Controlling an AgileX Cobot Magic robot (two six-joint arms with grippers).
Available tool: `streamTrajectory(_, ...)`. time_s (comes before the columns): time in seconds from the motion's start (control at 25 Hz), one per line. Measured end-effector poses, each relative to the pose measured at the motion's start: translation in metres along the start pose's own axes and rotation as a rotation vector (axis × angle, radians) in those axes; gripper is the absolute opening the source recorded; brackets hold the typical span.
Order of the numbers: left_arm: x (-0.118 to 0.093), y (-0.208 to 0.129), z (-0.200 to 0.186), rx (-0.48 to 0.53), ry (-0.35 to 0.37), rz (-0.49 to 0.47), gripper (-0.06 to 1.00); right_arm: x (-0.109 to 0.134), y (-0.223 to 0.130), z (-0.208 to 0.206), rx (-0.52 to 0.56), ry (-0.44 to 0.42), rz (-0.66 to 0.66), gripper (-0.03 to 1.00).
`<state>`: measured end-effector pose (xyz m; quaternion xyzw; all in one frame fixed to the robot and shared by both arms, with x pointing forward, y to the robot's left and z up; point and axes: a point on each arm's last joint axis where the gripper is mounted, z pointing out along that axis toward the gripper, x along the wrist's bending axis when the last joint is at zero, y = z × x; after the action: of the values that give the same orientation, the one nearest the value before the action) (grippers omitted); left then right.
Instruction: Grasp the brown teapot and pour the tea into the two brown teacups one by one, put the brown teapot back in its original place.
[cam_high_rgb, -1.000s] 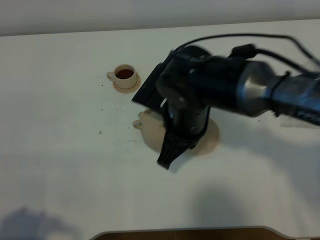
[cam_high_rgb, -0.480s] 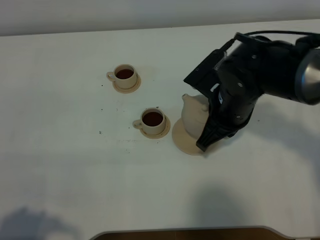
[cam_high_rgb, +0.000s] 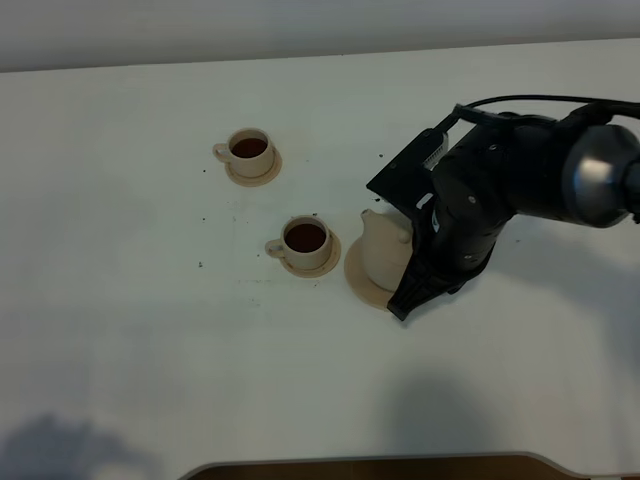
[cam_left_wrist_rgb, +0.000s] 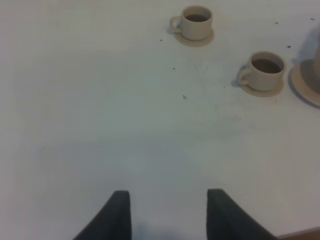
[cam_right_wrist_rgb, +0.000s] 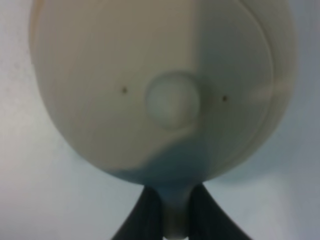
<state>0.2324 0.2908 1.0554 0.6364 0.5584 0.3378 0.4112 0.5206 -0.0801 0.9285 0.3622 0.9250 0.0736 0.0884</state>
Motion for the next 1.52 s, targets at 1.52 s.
streamTrajectory(1.52, 0.0, 0.0, 0.0, 0.0, 0.0, 0.001, 0.36, 0.003, -0.016, -0.045, 0.085, 0.058, 0.07, 0.46)
